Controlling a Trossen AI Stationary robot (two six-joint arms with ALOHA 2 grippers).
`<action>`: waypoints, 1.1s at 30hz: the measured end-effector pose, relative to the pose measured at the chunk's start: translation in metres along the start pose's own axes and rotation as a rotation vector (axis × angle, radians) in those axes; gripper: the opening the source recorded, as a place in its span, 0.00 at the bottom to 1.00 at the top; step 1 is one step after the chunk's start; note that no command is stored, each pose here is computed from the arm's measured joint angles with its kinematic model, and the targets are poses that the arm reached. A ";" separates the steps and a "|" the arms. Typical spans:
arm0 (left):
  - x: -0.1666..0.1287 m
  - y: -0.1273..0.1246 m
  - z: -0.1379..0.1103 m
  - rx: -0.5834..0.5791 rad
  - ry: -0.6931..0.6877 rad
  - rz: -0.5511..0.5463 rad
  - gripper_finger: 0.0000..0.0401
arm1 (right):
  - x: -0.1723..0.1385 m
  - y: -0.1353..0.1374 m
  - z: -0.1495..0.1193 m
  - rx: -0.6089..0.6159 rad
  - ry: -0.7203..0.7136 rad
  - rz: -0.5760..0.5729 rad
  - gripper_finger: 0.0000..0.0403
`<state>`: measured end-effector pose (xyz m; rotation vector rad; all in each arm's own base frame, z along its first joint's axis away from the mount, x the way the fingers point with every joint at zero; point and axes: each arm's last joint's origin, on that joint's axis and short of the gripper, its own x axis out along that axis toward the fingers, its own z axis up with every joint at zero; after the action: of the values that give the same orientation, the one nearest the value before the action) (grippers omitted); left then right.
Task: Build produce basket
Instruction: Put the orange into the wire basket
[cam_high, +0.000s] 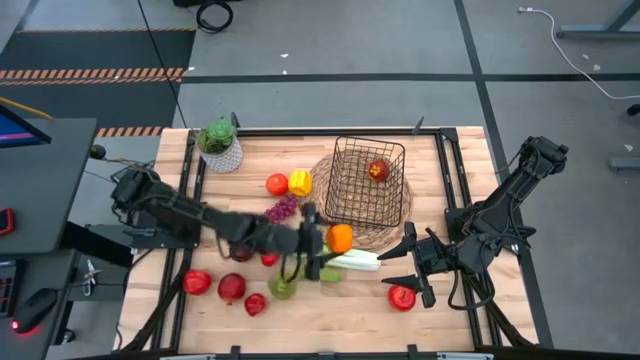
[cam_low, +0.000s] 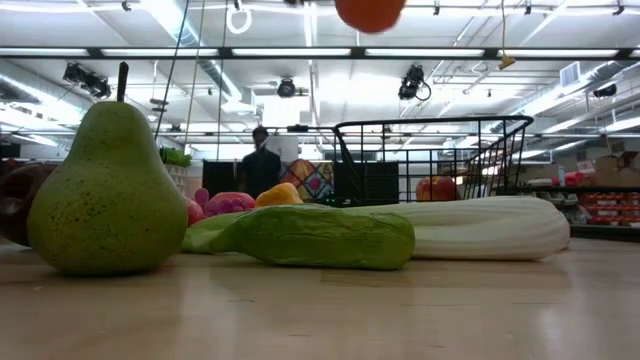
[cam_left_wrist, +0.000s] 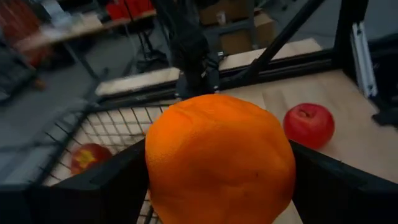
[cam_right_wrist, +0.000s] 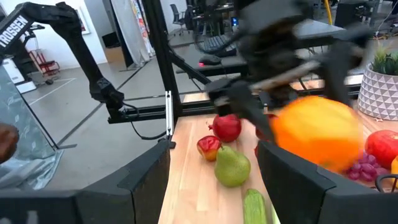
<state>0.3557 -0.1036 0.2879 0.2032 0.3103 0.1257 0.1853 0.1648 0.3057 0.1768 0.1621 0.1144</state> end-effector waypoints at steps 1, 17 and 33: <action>0.006 0.009 -0.002 -0.033 0.007 -0.011 0.82 | 0.000 0.000 0.000 -0.002 0.000 0.000 0.61; 0.036 0.072 -0.014 -0.157 0.014 0.004 0.82 | -0.015 -0.009 0.009 -0.124 -0.007 -0.025 0.61; 0.056 0.127 -0.019 -0.167 -0.113 0.059 0.82 | -0.078 -0.045 0.052 -0.223 -0.163 0.001 0.61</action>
<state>0.3906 0.0320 0.2818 0.0535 0.1798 0.1966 0.1226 0.1019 0.3597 -0.0369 -0.0135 0.1179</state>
